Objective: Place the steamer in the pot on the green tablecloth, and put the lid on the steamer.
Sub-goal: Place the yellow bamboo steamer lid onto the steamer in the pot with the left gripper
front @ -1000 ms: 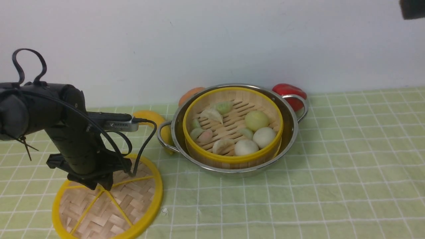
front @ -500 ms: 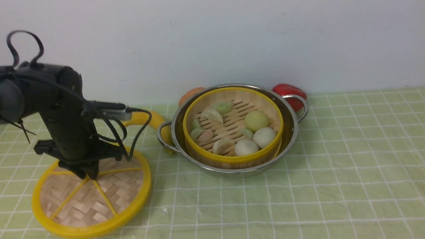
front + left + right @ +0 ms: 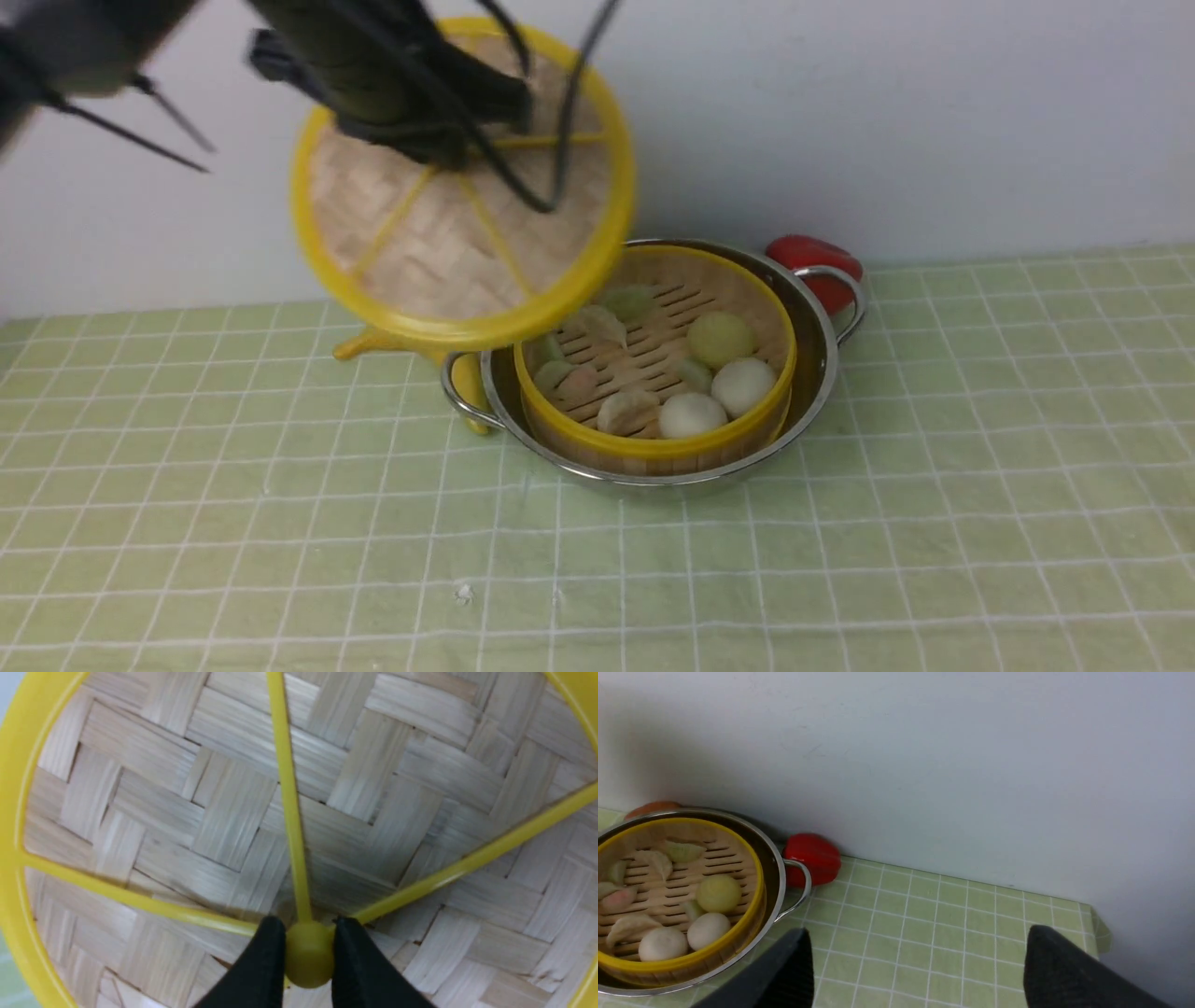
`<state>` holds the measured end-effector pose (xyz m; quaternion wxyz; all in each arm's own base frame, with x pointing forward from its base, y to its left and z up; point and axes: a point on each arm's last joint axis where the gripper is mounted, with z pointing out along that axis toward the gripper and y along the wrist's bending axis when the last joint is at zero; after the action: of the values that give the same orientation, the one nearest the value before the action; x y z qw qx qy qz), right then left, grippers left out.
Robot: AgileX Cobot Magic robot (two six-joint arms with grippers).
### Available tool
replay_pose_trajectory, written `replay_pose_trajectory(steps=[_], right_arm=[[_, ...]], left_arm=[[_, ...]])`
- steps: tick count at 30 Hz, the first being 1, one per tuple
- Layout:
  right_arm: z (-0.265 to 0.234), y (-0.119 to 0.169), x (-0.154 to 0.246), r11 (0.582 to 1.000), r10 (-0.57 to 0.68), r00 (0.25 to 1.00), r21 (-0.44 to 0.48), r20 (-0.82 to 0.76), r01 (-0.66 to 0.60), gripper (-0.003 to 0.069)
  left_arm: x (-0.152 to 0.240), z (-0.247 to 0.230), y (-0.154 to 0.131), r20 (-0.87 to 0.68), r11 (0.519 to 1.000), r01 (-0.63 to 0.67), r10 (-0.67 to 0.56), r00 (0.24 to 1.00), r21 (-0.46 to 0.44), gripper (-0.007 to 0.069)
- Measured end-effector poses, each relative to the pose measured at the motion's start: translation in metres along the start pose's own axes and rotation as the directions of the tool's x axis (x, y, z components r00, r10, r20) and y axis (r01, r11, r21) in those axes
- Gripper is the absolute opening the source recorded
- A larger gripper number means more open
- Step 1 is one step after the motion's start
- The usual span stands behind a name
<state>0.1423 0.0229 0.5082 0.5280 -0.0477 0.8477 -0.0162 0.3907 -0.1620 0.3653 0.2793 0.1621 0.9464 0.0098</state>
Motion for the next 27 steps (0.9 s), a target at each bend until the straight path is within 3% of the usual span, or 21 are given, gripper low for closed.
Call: replay_pose_trajectory(steps=[3, 8, 18, 27], right_arm=[[0.000, 0.000, 0.000, 1.000, 0.005, 1.000, 0.000, 0.000, -0.005, 0.0582], [0.000, 0.000, 0.000, 1.000, 0.009, 1.000, 0.000, -0.001, -0.009, 0.0582], [0.000, 0.001, 0.001, 1.000, 0.017, 1.000, -0.012, -0.004, -0.017, 0.0570], [0.000, 0.001, 0.001, 1.000, 0.019, 1.000, -0.014, -0.004, -0.019, 0.0502]], left_arm=[[-0.006, 0.045, -0.054, -0.048, 0.994, -0.089, 0.091, 0.995, 0.059, 0.0117], [-0.005, 0.100, -0.086, -0.114, 0.988, -0.131, 0.139, 0.984, 0.078, 0.0117], [-0.011, 0.131, -0.092, -0.114, 0.988, -0.146, 0.151, 0.982, 0.050, 0.0117], [-0.010, 0.132, -0.092, -0.120, 0.988, -0.147, 0.152, 0.981, 0.043, 0.0117]])
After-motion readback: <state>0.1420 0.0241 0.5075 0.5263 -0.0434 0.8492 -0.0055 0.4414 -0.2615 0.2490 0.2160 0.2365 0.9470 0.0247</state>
